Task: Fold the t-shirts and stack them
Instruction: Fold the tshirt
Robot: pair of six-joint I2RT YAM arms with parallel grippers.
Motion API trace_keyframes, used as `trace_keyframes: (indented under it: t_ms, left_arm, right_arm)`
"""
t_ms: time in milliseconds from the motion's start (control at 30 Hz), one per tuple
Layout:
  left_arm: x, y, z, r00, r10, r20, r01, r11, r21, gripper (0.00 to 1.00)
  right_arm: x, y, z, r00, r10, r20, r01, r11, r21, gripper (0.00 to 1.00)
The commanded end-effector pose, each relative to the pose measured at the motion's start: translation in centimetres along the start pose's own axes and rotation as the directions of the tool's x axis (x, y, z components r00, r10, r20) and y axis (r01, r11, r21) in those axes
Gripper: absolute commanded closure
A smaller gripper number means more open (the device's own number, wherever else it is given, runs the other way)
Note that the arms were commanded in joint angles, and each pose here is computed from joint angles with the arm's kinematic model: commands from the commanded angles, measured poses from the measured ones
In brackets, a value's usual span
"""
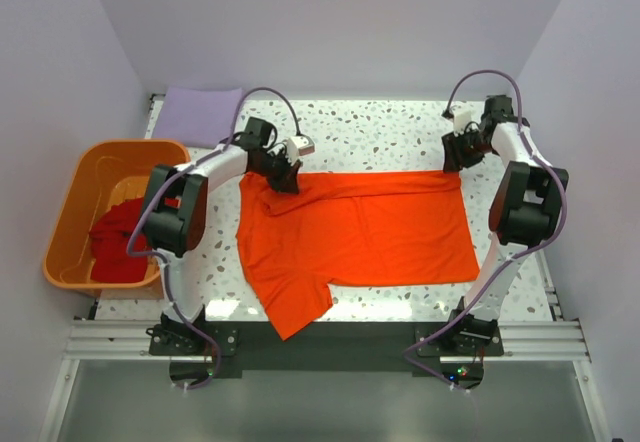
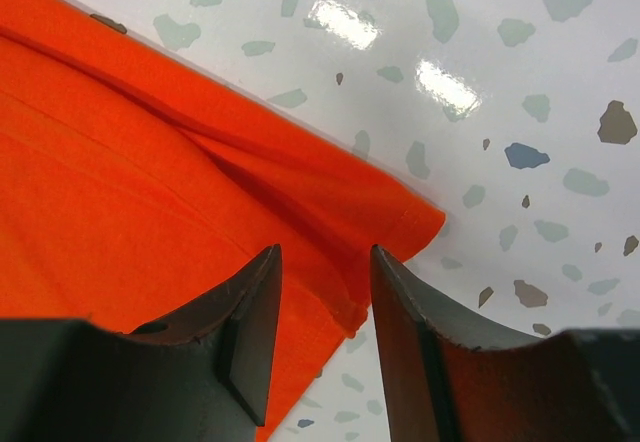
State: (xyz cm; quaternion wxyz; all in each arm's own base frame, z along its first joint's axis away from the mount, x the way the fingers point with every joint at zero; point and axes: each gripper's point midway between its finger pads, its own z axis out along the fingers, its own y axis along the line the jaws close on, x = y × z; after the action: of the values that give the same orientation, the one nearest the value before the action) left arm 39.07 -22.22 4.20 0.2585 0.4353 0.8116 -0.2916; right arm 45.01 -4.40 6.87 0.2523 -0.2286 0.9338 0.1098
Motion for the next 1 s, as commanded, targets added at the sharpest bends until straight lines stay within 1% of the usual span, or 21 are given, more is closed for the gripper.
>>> trace_keyframes:
  t_ms: [0, 133, 167, 200, 267, 300, 333, 367, 400, 433, 500, 567, 667, 700, 767, 800, 833, 867, 900, 933, 967]
  left_arm:
    - [-2.9, -3.8, -2.2, 0.992, 0.105, 0.071, -0.111, 0.991, 0.075, 1.00]
    - [-2.7, -7.5, -1.9, 0.986, 0.150, 0.070, -0.158, 0.979, 0.132, 1.00]
    - [-1.9, -8.3, -1.6, 0.987, 0.151, 0.055, -0.158, 0.977, 0.146, 1.00]
    - [-2.1, -9.1, -1.8, 0.982, 0.177, 0.061, -0.184, 0.972, 0.146, 1.00]
    - [-0.9, -10.9, -1.2, 0.978, 0.205, 0.026, -0.207, 0.965, 0.163, 1.00]
    - [-0.7, -11.5, -1.3, 0.972, 0.234, 0.020, -0.234, 0.959, 0.159, 0.97]
    - [-0.3, -12.4, -1.0, 0.966, 0.260, 0.001, -0.256, 0.952, 0.167, 0.86]
    - [0.7, -12.5, -0.9, 0.961, 0.274, -0.032, -0.265, 0.951, 0.159, 0.81]
    - [0.9, -12.8, -1.3, 0.951, 0.305, -0.043, -0.295, 0.942, 0.160, 0.78]
    - [1.4, -12.9, -1.3, 0.947, 0.316, -0.057, -0.304, 0.940, 0.157, 0.68]
    - [1.2, -12.5, -2.1, 0.932, 0.356, -0.064, -0.347, 0.930, 0.125, 0.64]
    - [0.9, -12.3, -2.7, 0.925, 0.375, -0.063, -0.367, 0.924, 0.107, 0.62]
    - [-0.5, -11.5, -3.9, 0.940, 0.339, -0.022, -0.336, 0.938, 0.089, 0.59]
    - [-0.8, -10.3, -4.4, 0.959, 0.284, -0.007, -0.283, 0.957, 0.067, 0.59]
    - [-2.1, -8.9, -4.9, 0.972, 0.232, 0.027, -0.233, 0.972, 0.041, 0.58]
    - [-2.1, -7.5, -4.9, 0.984, 0.175, 0.037, -0.176, 0.984, 0.024, 0.58]
    - [-2.9, -6.9, -5.1, 0.985, 0.164, 0.054, -0.165, 0.986, 0.021, 0.56]
    - [-3.0, -6.6, -5.1, 0.987, 0.151, 0.058, -0.153, 0.988, 0.035, 0.55]
    - [-2.1, -6.4, -4.6, 0.990, 0.137, 0.025, -0.138, 0.989, 0.060, 0.54]
    - [-2.3, -6.5, -4.6, 0.989, 0.148, 0.025, -0.150, 0.986, 0.073, 0.49]
    - [-1.8, -6.9, -4.5, 0.990, 0.143, 0.014, -0.143, 0.984, 0.101, 0.48]
  right_arm:
    - [-1.2, 0.1, -1.1, 0.999, -0.036, 0.028, 0.036, 0.999, -0.010, 0.56]
    - [-1.0, 0.4, -1.5, 0.999, -0.046, 0.025, 0.046, 0.999, -0.012, 0.57]
    - [-0.9, 0.5, -1.5, 0.999, -0.049, 0.022, 0.050, 0.999, -0.012, 0.57]
    - [-0.8, 0.5, -1.6, 0.998, -0.053, 0.020, 0.053, 0.999, -0.014, 0.57]
    - [-0.7, 0.6, -1.7, 0.998, -0.059, 0.014, 0.060, 0.998, -0.015, 0.57]
    - [-0.7, 0.6, -1.8, 0.998, -0.062, 0.012, 0.062, 0.998, -0.014, 0.57]
    - [-0.5, 0.7, -1.8, 0.998, -0.062, 0.006, 0.062, 0.998, -0.019, 0.58]
    - [-0.5, 0.7, -1.9, 0.997, -0.072, 0.005, 0.072, 0.997, -0.020, 0.58]
    - [-0.5, 0.8, -2.0, 0.997, -0.075, 0.005, 0.075, 0.997, -0.020, 0.58]
    - [-0.5, 0.8, -2.0, 0.997, -0.079, 0.004, 0.079, 0.997, -0.020, 0.58]
    - [-0.4, 0.9, -1.9, 0.997, -0.080, 0.002, 0.080, 0.996, -0.026, 0.59]
    - [-0.2, 1.0, -1.7, 0.997, -0.080, -0.006, 0.080, 0.996, -0.035, 0.59]
    - [0.1, 1.3, -1.4, 0.995, -0.092, -0.026, 0.091, 0.995, -0.047, 0.60]
    - [0.3, 1.4, -1.2, 0.995, -0.096, -0.035, 0.094, 0.994, -0.051, 0.60]
    - [0.5, 1.6, -0.6, 0.993, -0.107, -0.046, 0.104, 0.993, -0.053, 0.59]
    - [0.7, 1.6, -0.2, 0.992, -0.109, -0.057, 0.107, 0.993, -0.049, 0.59]
    - [1.0, 2.0, 0.4, 0.991, -0.114, -0.074, 0.109, 0.992, -0.066, 0.58]
    - [1.2, 2.2, 0.6, 0.988, -0.128, -0.085, 0.122, 0.990, -0.074, 0.56]
    - [1.7, 2.5, 0.7, 0.985, -0.134, -0.108, 0.126, 0.989, -0.081, 0.54]
    - [1.8, 2.8, 1.0, 0.979, -0.165, -0.118, 0.154, 0.983, -0.094, 0.52]
    - [2.0, 3.0, 1.1, 0.976, -0.177, -0.128, 0.165, 0.982, -0.097, 0.52]
